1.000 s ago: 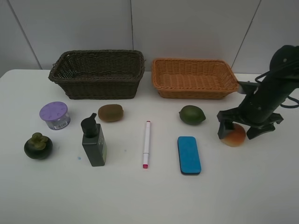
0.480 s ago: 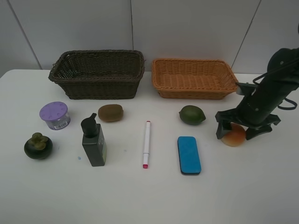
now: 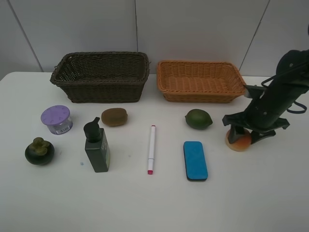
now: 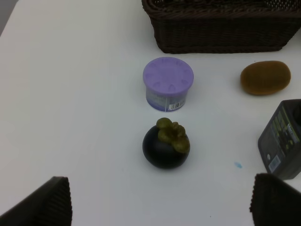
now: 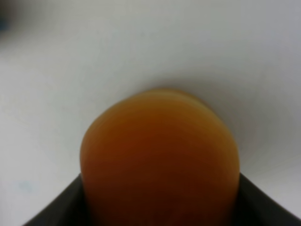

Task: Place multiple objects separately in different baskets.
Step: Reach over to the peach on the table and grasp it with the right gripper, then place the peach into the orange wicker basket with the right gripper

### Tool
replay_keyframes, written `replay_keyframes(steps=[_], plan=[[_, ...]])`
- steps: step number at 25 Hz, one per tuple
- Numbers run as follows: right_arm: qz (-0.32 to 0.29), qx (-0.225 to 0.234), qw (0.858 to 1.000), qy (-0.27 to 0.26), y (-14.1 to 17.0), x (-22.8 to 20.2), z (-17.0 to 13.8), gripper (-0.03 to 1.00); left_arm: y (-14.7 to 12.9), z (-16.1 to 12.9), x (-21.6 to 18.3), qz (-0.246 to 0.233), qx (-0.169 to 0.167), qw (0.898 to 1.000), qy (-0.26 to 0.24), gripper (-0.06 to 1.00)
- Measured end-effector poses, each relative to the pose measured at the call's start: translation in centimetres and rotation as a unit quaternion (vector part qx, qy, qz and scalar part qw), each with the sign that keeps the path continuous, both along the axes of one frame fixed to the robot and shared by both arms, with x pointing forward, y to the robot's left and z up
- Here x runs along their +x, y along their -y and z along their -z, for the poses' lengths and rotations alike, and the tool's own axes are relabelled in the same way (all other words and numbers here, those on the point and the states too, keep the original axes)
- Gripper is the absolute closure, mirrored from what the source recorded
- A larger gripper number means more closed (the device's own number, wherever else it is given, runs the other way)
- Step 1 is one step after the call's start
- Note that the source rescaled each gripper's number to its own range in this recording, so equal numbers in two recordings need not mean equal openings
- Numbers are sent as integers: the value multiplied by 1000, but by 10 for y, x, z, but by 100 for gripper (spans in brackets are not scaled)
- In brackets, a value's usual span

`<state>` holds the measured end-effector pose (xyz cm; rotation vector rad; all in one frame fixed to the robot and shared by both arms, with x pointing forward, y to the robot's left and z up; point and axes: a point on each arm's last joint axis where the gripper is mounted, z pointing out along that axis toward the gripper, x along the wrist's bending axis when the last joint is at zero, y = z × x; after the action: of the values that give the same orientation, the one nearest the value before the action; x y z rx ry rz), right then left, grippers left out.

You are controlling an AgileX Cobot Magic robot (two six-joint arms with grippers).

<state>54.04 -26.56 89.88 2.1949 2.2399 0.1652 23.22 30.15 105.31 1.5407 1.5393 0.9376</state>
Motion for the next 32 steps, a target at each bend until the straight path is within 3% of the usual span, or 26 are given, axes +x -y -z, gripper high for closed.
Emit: replay_keyframes(steps=[8,14,23,27,32], plan=[[1,1,1000,23,0,2,-9,37,0,0,0,0,0,1000,0,-6],[-5,8,998,56,-2,20,-53,37,0,0,0,0,0,1000,0,-6],[-20,-2,984,175,-4,76,-126,37,0,0,0,0,0,1000,0,-6],[-21,-3,980,199,-7,106,-130,37,0,0,0,0,0,1000,0,-6],[-21,-3,980,197,-10,144,-107,37,0,0,0,0,0,1000,0,-6]])
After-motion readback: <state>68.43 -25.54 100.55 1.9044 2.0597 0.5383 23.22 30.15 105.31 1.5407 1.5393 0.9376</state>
